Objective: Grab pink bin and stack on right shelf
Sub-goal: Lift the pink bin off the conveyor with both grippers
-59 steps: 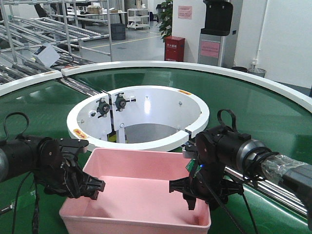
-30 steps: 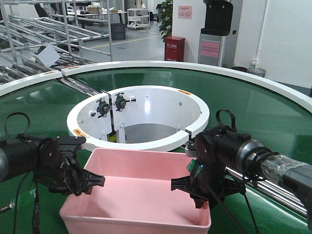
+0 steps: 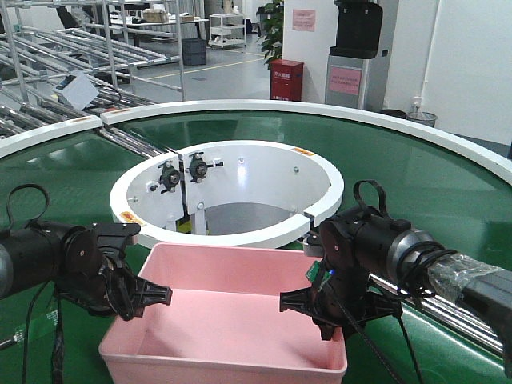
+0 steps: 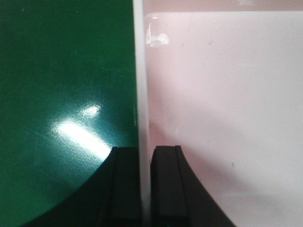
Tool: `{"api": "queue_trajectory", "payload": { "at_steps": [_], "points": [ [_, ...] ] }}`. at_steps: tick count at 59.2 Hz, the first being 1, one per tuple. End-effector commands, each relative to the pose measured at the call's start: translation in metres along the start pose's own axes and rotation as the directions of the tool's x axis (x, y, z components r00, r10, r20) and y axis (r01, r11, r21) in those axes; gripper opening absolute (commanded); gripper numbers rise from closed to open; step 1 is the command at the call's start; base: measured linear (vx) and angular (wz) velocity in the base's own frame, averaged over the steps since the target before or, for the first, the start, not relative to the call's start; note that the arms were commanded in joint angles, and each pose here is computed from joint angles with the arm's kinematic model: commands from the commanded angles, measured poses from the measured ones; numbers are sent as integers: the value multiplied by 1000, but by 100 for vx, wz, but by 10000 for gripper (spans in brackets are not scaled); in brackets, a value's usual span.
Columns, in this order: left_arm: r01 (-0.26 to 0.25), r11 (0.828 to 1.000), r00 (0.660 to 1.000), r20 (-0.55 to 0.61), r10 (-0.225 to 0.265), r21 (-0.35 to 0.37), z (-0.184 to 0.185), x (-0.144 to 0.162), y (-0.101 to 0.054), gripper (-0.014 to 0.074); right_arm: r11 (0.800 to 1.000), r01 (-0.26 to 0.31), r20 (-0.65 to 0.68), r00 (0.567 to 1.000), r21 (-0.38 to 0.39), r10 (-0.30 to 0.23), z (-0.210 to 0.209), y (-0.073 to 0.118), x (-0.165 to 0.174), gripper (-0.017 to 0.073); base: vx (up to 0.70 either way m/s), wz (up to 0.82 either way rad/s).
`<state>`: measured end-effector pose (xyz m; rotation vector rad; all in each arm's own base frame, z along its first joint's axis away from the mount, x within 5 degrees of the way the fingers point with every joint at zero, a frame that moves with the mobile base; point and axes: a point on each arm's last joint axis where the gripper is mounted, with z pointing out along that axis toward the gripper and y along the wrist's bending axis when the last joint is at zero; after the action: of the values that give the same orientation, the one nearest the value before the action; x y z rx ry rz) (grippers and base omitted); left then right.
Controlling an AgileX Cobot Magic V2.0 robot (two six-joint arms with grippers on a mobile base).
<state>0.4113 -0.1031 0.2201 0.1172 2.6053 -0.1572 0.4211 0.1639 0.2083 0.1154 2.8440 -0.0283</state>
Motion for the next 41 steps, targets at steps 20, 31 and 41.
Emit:
{"api": "queue_trajectory", "payload": {
  "at_steps": [20, 31, 41],
  "points": [
    [-10, 1000, 993, 115, 11, -7, -46, -18, -4, 145, 999, 43, 133, 990, -12, -41, -49, -7, -12, -13, 0, 0],
    [67, 998, 986, 154, -67, 5, -99, -18, -3, 146, 999, 33, 186, 982, -42, -25, -94, -15, -8, -12, 0, 0],
    [143, 990, 972, 187, -141, 0, -151, 2, -2, 146, 993, 113, 274, 956, -27, -102, -136, -18, 13, -12, 0, 0]
  ]
}}
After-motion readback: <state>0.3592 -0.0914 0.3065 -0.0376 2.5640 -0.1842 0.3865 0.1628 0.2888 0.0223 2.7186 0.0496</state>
